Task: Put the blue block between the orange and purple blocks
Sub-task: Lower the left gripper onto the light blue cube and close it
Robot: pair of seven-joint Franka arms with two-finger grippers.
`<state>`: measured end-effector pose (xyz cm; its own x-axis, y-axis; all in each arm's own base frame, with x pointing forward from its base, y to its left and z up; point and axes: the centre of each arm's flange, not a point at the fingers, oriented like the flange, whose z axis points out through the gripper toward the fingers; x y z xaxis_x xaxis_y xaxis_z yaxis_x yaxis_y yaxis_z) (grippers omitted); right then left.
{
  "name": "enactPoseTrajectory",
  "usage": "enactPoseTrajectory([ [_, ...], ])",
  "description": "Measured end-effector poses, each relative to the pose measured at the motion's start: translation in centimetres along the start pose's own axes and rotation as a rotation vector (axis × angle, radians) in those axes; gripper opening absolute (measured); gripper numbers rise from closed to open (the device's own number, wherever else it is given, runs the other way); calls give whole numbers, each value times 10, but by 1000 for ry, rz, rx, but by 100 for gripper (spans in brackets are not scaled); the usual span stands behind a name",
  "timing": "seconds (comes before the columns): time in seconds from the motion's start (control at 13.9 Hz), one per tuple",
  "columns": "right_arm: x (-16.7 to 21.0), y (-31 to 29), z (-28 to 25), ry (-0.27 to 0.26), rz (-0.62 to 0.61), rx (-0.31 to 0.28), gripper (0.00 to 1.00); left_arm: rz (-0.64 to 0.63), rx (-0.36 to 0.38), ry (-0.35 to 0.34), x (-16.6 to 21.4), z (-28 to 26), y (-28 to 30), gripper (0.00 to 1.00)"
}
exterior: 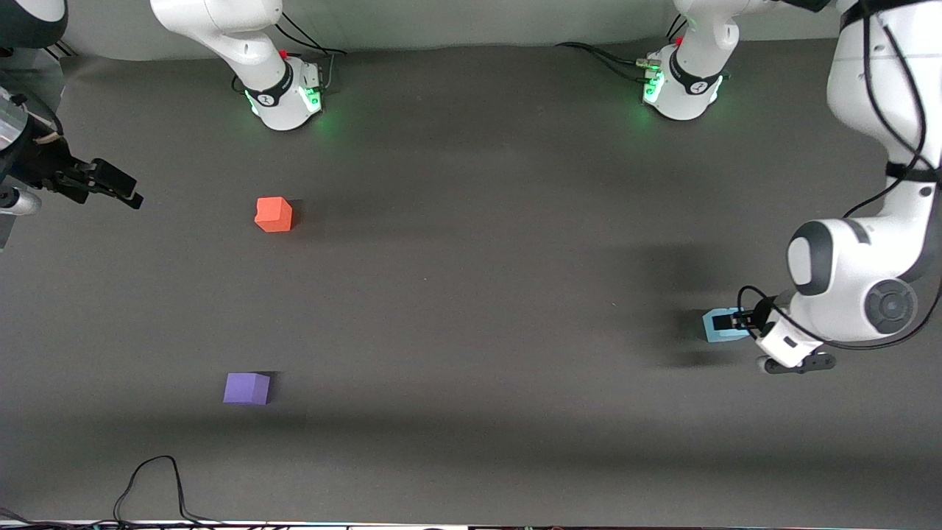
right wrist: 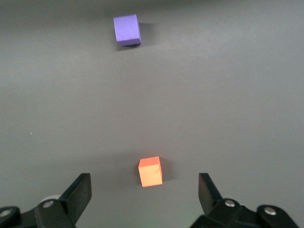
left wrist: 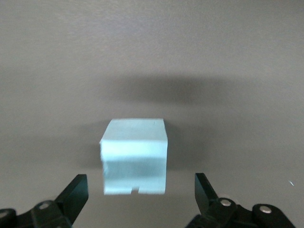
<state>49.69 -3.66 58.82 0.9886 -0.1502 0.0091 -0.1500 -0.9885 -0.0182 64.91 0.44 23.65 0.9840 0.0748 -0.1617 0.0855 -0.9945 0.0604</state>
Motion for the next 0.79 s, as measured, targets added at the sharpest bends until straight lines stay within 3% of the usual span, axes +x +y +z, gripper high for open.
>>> enactPoseTrajectory([
  [0.72, -2, 0, 4, -22, -16, -2, 100, 25, 3, 2, -12, 39, -1, 96],
  [0.79, -2, -1, 4, -20, -18, -2, 100, 25, 3, 2, -12, 40, -1, 87],
])
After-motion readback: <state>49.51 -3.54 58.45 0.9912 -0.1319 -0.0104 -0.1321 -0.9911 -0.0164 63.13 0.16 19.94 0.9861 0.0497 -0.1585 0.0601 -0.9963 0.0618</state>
